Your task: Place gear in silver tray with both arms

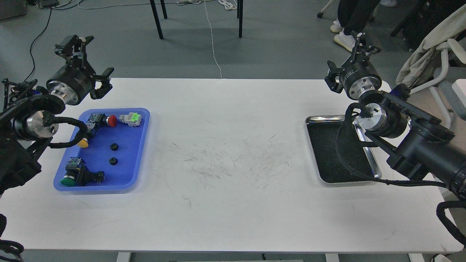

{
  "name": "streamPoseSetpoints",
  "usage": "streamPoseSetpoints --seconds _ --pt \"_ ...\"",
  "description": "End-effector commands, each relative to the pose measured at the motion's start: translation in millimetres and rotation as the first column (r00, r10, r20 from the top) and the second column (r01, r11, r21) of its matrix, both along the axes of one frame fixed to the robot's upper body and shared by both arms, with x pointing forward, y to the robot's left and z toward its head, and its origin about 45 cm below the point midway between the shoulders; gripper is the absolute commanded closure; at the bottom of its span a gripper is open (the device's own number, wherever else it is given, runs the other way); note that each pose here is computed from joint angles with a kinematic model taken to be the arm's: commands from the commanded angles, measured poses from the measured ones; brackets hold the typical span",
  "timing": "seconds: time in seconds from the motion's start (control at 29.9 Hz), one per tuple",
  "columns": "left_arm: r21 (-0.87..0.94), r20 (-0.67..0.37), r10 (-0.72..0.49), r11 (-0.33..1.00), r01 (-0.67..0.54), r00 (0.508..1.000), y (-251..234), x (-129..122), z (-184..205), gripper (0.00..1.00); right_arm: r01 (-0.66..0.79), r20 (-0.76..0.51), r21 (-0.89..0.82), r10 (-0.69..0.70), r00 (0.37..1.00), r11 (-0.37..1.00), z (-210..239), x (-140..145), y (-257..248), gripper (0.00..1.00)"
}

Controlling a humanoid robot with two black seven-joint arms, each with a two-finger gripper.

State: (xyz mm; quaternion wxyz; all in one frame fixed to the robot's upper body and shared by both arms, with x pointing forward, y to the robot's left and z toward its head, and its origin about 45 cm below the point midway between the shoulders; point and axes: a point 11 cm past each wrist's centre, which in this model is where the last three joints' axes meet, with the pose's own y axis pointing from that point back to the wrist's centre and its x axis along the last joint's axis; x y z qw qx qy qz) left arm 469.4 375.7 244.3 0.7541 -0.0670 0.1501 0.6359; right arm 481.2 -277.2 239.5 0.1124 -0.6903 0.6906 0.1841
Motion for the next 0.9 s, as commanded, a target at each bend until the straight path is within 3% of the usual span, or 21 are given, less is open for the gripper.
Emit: streamPoseSetpoints --seconds 0.0,0.57,0.87 --pt "0.022 0.041 -0.015 1.000 0.015 0.999 -3.0 0.1 6.8 0.01 0.006 -0.002 -0.003 -0.006 1.000 1.000 0.0 0.0 -1.4 0.01" --pt "0.003 0.064 0.001 1.000 -0.001 0.998 0.4 -0.1 6.2 0.01 0.004 -0.004 -0.002 -0.004 1.000 1.000 -1.4 -0.3 0.3 0.01" --pt "0.020 0.057 -0.047 0.999 0.046 0.997 -4.9 -2.5 3.3 0.01 0.005 -0.005 -0.001 -0.005 1.000 1.000 -1.8 -0.5 0.0 0.01"
